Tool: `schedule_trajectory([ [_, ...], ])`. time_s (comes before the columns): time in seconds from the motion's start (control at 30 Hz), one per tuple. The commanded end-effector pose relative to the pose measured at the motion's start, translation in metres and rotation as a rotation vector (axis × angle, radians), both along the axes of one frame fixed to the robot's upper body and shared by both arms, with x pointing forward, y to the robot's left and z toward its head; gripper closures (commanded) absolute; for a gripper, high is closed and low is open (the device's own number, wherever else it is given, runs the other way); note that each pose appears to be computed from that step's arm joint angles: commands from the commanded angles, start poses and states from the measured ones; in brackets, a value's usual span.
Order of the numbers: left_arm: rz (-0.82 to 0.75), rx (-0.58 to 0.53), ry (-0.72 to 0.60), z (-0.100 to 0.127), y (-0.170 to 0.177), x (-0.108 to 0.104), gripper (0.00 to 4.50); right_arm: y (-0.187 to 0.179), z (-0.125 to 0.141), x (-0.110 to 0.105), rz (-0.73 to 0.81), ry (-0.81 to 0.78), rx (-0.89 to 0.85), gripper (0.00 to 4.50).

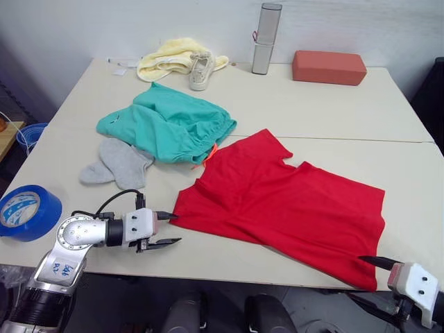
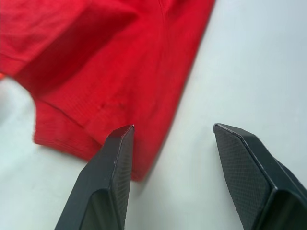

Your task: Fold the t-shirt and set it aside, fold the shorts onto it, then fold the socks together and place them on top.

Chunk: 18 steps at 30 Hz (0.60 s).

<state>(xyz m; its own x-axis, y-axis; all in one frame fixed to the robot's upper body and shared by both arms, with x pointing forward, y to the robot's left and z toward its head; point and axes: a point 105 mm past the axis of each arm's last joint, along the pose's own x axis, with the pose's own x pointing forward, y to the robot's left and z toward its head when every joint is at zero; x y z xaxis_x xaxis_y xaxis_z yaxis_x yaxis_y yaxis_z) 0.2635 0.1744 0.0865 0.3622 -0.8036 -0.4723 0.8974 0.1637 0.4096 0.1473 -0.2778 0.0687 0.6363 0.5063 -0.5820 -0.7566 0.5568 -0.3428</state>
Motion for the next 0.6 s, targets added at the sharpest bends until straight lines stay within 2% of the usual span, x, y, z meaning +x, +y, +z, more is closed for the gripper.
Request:
schedule_trajectory([
  [0.03,-0.004,0.036,-0.028,-0.005,-0.005,0.007,1.74,0.0,-0.011,-0.001,0.021,-0.015,-0.071,0.04],
  [0.13,-0.021,0.069,-0.004,-0.013,-0.006,0.009,1.74,0.002,-0.017,-0.002,0.028,-0.002,-0.074,0.04],
  [0.27,-0.01,0.116,0.033,-0.025,-0.003,0.018,1.74,-0.001,-0.023,0.005,0.001,-0.009,-0.089,0.9],
  [0.43,-0.002,0.142,0.07,-0.03,0.0,0.022,3.27,-0.003,-0.016,0.015,-0.008,-0.058,-0.098,2.32],
  [0.57,-0.036,0.169,0.137,-0.039,0.005,0.011,4.49,-0.008,-0.01,0.018,-0.035,-0.083,-0.103,3.33],
  [0.6,-0.043,0.169,0.147,-0.039,0.006,0.009,4.5,-0.01,-0.008,0.019,-0.046,-0.091,-0.104,3.56],
])
